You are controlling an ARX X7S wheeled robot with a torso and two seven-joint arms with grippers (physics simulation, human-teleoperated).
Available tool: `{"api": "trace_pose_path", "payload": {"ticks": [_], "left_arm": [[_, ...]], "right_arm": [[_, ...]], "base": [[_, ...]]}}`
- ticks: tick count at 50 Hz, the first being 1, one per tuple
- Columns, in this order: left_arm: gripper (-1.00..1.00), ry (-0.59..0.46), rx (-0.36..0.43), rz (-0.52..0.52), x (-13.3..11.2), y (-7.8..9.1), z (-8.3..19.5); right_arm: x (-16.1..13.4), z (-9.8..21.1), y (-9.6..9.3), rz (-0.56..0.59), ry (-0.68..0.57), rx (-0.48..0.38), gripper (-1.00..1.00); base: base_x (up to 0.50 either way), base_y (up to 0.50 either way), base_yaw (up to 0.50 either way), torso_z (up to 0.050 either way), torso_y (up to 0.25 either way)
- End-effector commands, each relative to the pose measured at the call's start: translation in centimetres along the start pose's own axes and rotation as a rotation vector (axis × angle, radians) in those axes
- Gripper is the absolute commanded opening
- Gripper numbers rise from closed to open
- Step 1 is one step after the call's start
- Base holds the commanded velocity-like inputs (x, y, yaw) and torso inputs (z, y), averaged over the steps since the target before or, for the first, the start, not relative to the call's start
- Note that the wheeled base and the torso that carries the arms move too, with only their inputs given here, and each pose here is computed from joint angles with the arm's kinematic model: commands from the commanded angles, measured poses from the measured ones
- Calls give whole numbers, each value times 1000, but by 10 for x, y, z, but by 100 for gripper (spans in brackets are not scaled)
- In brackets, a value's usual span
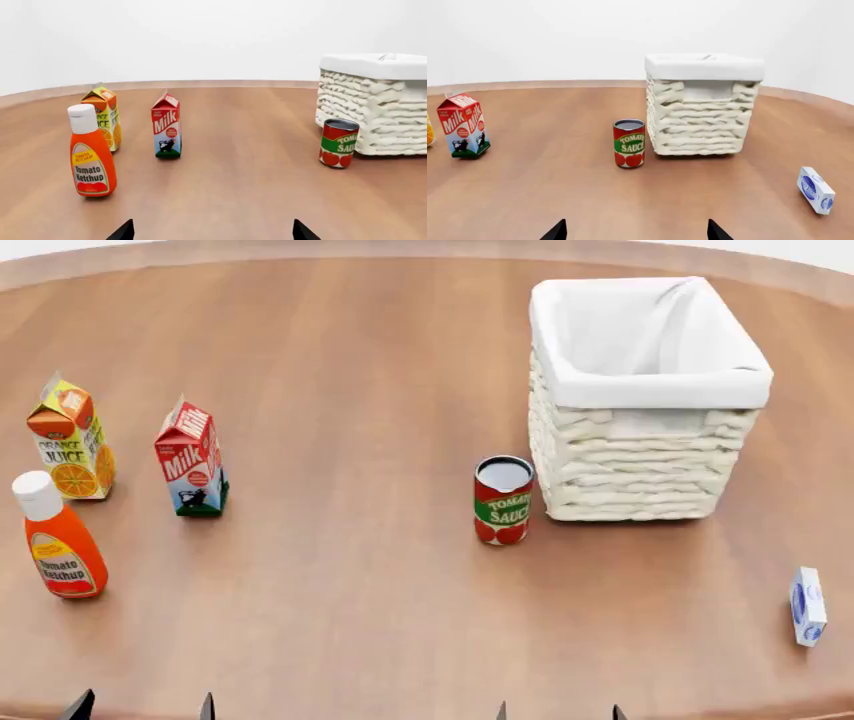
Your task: Pick the milk and place it in the basket.
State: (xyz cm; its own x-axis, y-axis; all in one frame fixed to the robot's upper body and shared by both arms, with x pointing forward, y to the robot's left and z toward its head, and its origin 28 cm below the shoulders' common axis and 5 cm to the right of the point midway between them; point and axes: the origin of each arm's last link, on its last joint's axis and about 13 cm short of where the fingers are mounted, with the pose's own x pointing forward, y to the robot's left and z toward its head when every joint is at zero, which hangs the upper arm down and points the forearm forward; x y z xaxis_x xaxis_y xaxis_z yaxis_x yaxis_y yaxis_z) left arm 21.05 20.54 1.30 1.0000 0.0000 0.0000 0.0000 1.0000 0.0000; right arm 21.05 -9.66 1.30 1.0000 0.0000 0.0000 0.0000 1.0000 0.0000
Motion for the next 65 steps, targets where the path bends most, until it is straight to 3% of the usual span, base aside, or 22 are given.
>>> {"api": "trace_pose_path", "payload": {"ticks": [1,17,18,19,32,36,43,47,48,51,52,53,57,59,65], "left_arm": [[100,-4,-4,-1,0,0,0],[100,6,-13,-16,-1,-1,1],[100,32,-3,-48,-1,-6,-19],[100,-1,-5,-13,0,-1,1],[100,-4,10,-21,-1,0,3],[100,-58,19,-10,11,11,24],[100,-189,5,10,27,44,77],[100,-291,-15,81,26,66,117],[100,-338,-31,108,23,76,135],[100,-392,-30,146,19,87,153],[100,-434,-65,167,13,95,166],[100,-443,-105,170,9,98,171],[100,-508,-146,207,-5,110,189],[100,-539,-124,211,-12,115,195],[100,-618,-175,292,-29,134,215]], "right_arm": [[0,0,-1,-20,-2,6,100],[0,0,-2,-32,1,8,100],[2,-21,7,83,74,42,100],[0,-1,-2,-34,1,9,100],[0,0,-1,-23,15,7,100],[8,23,-11,-43,-30,38,100],[13,77,-45,-98,-135,158,100],[10,125,-67,-119,-247,125,100],[4,145,-77,-129,-299,110,100],[-6,167,-86,-139,-349,94,100],[-16,183,-93,-142,-396,74,100],[-19,187,-95,-141,-407,75,100],[-40,215,-108,-181,-491,58,100],[-50,226,-114,-195,-527,64,100],[-77,244,-130,-273,-605,50,100]], "base": [[0,0,0,0,0],[0,0,0,0,0],[0,0,0,0,0],[0,0,0,0,0],[0,0,0,0,0],[0,0,0,0,0],[0,0,0,0,0],[0,0,0,0,0],[0,0,0,0,0],[0,0,0,0,0],[0,0,0,0,0],[0,0,0,0,0],[0,0,0,0,0],[0,0,0,0,0],[0,0,0,0,0]]}}
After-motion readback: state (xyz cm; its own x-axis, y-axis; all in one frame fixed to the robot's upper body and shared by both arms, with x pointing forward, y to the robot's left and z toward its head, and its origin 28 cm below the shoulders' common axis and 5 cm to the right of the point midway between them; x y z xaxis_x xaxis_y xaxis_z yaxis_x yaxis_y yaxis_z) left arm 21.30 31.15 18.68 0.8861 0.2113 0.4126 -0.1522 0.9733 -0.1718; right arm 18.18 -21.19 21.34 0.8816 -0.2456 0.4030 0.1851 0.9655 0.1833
